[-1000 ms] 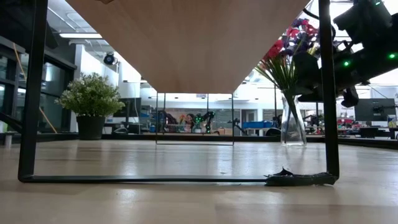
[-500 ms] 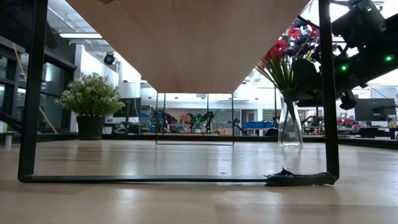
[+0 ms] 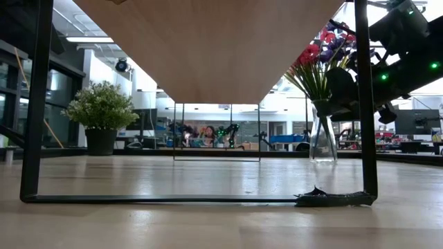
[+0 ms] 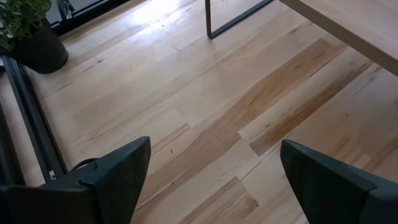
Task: Pick and place flowers into a vace then onto a shelf
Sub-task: Put the transparent vase with flowers on the shelf
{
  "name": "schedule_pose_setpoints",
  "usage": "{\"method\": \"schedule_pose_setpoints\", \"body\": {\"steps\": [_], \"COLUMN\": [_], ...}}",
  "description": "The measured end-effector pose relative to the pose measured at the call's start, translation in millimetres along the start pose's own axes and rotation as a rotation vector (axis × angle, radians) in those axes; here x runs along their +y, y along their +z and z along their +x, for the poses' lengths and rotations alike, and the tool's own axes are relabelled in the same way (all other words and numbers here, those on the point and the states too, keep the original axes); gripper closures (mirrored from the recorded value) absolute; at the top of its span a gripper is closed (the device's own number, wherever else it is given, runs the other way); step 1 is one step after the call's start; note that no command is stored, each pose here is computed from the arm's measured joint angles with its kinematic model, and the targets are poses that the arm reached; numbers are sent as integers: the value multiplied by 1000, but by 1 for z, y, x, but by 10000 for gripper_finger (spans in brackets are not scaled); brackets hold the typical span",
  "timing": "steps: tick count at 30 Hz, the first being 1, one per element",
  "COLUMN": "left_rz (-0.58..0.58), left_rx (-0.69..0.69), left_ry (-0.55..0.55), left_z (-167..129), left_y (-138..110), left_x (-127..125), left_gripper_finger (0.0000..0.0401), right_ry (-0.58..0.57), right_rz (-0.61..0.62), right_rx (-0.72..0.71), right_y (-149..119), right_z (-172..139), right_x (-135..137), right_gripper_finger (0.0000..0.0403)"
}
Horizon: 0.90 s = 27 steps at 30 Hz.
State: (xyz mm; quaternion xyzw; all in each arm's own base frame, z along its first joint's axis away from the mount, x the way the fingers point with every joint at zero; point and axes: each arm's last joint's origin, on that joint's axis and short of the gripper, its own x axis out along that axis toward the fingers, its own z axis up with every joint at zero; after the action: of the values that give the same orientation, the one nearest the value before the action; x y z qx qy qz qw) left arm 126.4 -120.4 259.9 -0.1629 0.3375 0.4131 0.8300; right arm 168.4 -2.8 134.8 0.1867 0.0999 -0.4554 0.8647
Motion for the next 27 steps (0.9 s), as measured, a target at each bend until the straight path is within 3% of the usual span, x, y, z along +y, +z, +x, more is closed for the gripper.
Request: {"method": "schedule_pose_setpoints", "body": {"steps": [11, 16, 27], "left_rz": [-5, -61, -83], "left_rx": [-1, 0, 1], "left_ry": [-3, -6, -5], "left_z": [0, 0, 0], "left_y": [0, 0, 0], "left_x": [0, -1, -1], "left_gripper_finger": [11, 9, 10], "right_ry": [87, 144, 133], "right_rz": [-1, 2, -12], "right_rx": [80, 137, 134], "right_y": [-2, -4, -4], "right_z": [0, -1, -1], "right_x": [3, 5, 4], "right_gripper_finger": [213, 213, 213]}}
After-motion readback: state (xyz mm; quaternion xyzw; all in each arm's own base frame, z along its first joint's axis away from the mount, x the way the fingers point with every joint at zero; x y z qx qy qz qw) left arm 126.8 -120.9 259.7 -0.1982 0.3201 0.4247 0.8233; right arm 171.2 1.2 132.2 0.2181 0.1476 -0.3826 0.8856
